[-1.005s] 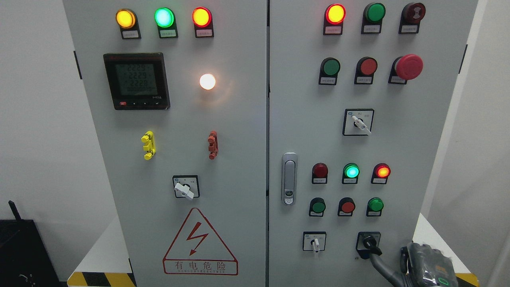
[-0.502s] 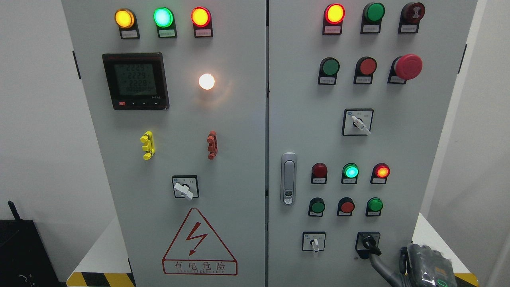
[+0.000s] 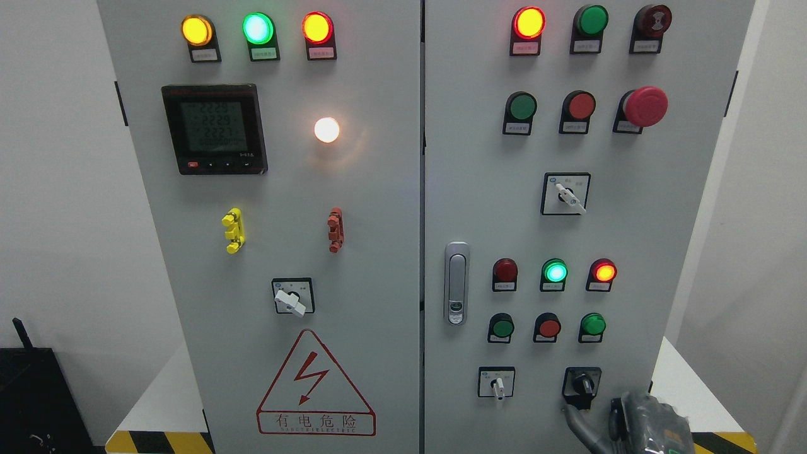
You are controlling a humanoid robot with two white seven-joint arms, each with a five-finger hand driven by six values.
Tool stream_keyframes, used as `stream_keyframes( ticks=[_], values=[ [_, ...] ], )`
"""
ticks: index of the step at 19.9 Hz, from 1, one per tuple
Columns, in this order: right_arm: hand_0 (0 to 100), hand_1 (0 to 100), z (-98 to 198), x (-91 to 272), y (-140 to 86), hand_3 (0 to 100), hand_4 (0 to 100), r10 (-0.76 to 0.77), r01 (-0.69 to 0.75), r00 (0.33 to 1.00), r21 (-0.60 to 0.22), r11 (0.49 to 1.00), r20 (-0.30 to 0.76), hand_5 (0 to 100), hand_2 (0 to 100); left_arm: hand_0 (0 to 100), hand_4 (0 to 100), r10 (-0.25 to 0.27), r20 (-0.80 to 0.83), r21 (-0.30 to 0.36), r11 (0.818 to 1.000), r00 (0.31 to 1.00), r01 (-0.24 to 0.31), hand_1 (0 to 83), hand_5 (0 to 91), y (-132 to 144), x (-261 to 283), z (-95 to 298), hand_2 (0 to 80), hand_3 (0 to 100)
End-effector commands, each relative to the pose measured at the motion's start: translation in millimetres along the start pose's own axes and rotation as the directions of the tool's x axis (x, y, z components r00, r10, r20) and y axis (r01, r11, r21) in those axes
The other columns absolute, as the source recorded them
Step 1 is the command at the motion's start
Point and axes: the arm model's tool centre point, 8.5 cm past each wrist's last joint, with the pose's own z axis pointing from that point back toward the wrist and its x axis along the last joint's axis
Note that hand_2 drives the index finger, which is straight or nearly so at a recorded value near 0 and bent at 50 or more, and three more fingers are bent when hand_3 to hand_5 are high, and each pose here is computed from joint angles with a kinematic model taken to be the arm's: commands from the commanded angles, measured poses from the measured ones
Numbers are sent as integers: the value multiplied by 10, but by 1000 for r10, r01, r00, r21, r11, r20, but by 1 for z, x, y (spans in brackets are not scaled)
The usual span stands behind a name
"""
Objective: Flip black knob to close circuit
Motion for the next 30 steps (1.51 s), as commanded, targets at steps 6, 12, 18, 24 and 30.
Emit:
stream_keyframes(
  ticks=[6, 12, 18, 24, 30],
  values=[
    [0, 66, 56, -6, -12, 941, 755, -339, 339, 935, 20, 941, 107, 712, 658, 120, 0, 0, 0, 1, 1000, 1000, 0, 556, 0, 0, 0, 0, 0, 0],
    [0, 35, 111, -19, -33, 329, 248, -795, 774, 582, 187, 606, 169, 50, 190, 120, 0, 0, -2, 0, 1000, 1000, 0, 556, 0, 0, -1, 0, 0, 0],
    [0, 20, 149, -59, -34, 81, 0, -915, 854, 368, 328, 404, 167, 0, 8, 120, 0, 0, 1, 1, 1000, 1000, 0, 556, 0, 0, 1, 0, 0, 0],
    [0, 0, 196, -74, -22, 0, 0, -965, 881, 220, 396, 260, 144, 0, 0, 120, 0, 0, 0, 1, 1000, 1000, 0, 556, 0, 0, 0, 0, 0, 0],
    [0, 0, 213, -78, -12, 0, 0, -969, 877, 225, 411, 248, 105, 0, 0, 120, 0, 0, 1, 1, 1000, 1000, 0, 556, 0, 0, 1, 0, 0, 0]
  ],
)
